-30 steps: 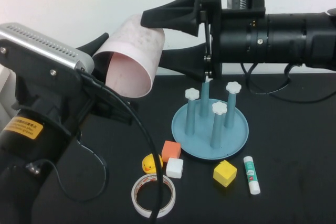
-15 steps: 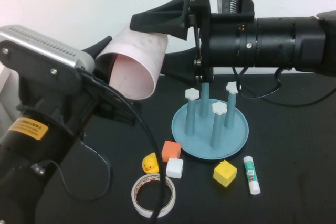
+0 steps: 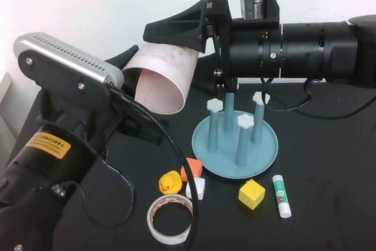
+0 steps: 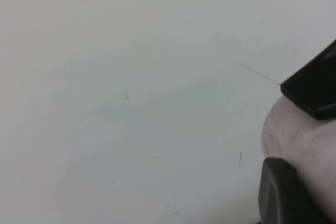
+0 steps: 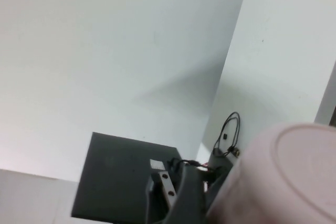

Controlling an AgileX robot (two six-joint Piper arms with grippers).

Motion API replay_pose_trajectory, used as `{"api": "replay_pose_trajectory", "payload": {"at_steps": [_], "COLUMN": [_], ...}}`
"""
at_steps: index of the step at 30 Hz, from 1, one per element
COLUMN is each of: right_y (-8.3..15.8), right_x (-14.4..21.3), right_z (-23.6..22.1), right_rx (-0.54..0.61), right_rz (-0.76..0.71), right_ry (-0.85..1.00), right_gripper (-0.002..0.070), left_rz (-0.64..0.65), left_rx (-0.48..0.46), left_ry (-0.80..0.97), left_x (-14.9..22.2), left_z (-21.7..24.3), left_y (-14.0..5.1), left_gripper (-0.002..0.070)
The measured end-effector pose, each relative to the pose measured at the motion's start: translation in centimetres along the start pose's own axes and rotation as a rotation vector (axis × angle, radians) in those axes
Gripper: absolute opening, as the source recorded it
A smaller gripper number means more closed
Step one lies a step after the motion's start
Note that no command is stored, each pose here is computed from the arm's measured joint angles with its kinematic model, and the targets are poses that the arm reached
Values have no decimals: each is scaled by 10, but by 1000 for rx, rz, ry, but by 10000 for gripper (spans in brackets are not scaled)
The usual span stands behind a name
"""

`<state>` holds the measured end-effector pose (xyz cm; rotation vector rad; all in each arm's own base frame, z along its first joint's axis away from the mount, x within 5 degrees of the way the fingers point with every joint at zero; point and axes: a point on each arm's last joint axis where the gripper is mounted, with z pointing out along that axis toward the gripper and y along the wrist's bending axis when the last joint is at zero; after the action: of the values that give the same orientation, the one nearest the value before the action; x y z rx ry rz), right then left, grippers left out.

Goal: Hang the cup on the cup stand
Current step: Adjust the cup with two arms, then place the cup on the cup holder

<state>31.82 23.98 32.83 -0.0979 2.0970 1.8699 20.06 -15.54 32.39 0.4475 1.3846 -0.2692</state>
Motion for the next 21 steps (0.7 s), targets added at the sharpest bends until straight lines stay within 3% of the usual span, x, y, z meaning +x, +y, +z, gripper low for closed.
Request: {"api": "replay_pose_trajectory", "payload": {"at_steps": [3, 8, 10, 16, 21], "right_y": [-1, -3, -6, -17, -25], "right_x": [-1, -7, -13, -40, -52], "right_z": [0, -5, -12, -40, -49], "right_rx": [8, 21, 30, 110, 255], "right_rz": [-49, -152, -191, -420, -848], "right_ry": [-11, -32, -54, -156, -201], "right_gripper": [606, 604, 604, 603, 603], "left_rz": [2, -10, -31, -82, -35], "left_rx": [3, 34, 57, 169, 283], "left_ry": [6, 44, 63, 132, 201], "left_x": [1, 0, -4, -19, -24], "left_z": [0, -3, -10, -36, -56], "left_y": [0, -2, -1, 0, -3], "left_gripper": [95, 362, 427, 457, 412]}}
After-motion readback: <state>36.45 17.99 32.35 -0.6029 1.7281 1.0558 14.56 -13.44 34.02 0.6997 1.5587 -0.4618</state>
